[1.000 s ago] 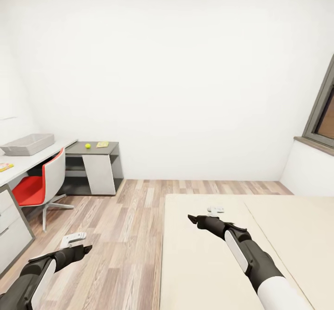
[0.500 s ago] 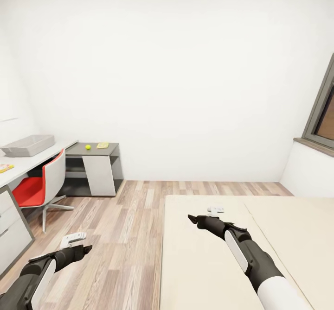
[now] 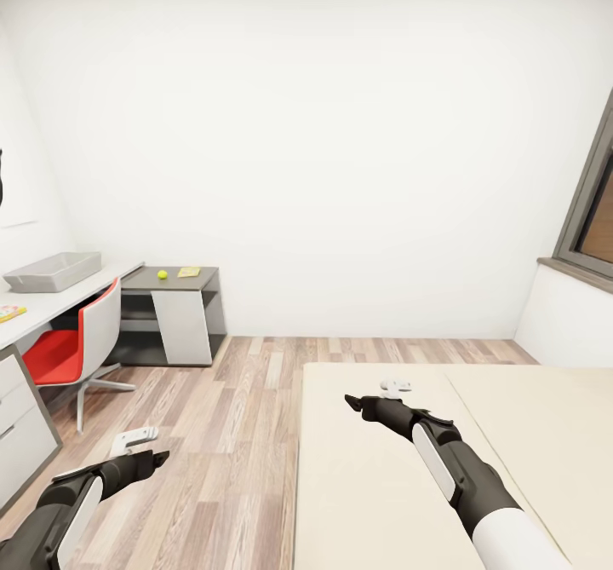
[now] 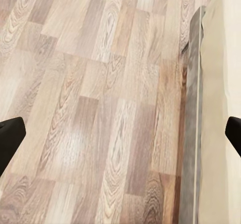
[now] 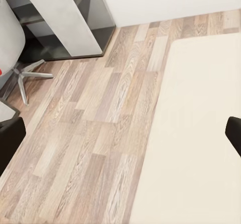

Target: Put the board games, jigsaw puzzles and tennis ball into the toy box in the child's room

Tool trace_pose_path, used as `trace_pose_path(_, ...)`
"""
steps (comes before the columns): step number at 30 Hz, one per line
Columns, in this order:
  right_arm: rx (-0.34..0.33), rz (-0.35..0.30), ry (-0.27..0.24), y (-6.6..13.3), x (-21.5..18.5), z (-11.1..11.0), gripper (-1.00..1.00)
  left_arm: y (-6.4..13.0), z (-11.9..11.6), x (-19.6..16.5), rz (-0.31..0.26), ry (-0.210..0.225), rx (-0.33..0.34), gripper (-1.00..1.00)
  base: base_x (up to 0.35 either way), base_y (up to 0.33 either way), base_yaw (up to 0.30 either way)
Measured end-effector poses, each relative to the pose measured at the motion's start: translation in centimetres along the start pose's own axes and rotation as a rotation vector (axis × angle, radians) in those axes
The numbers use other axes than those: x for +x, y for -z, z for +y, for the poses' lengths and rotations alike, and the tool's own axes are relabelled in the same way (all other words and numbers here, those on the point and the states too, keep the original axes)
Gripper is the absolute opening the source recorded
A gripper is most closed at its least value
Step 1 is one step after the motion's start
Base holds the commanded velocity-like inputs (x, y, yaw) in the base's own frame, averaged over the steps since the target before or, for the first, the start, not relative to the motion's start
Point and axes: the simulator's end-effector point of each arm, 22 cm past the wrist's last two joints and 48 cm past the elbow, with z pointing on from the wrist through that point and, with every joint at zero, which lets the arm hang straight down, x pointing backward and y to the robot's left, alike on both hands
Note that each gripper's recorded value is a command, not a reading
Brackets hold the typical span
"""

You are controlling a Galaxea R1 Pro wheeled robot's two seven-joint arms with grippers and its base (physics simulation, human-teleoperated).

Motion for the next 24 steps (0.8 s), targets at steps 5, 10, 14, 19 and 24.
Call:
trace_pose_path(5,0.0,-0.001,0.0,0.02,-0.04,0.02,1.0,0.02,-0.04,-0.03,-0.001,0.0,0.001,1.0,0.0,0.0,0.0)
trace_pose_path(10,0.0,-0.001,0.0,0.03,-0.05,0.03,1.0,0.03,-0.06,-0.04,-0.001,0.0,0.002,1.0,0.0,0.0,0.0)
trace_pose_path(14,0.0,0.0,0.001,0.01,-0.03,0.06,1.0,0.04,-0.03,-0.1,-0.002,0.001,0.003,1.0,0.0,0.0,0.0)
trace_pose_path(19,-0.001,0.0,0.0,0.02,-0.04,0.06,1.0,0.05,-0.05,-0.23,-0.008,0.0,0.005,1.0,0.0,0.0,0.0)
trace_pose_path(24,-0.001,-0.001,0.001,0.03,-0.06,0.04,1.0,0.05,-0.06,-0.27,-0.01,-0.001,0.006,1.0,0.0,0.0,0.0)
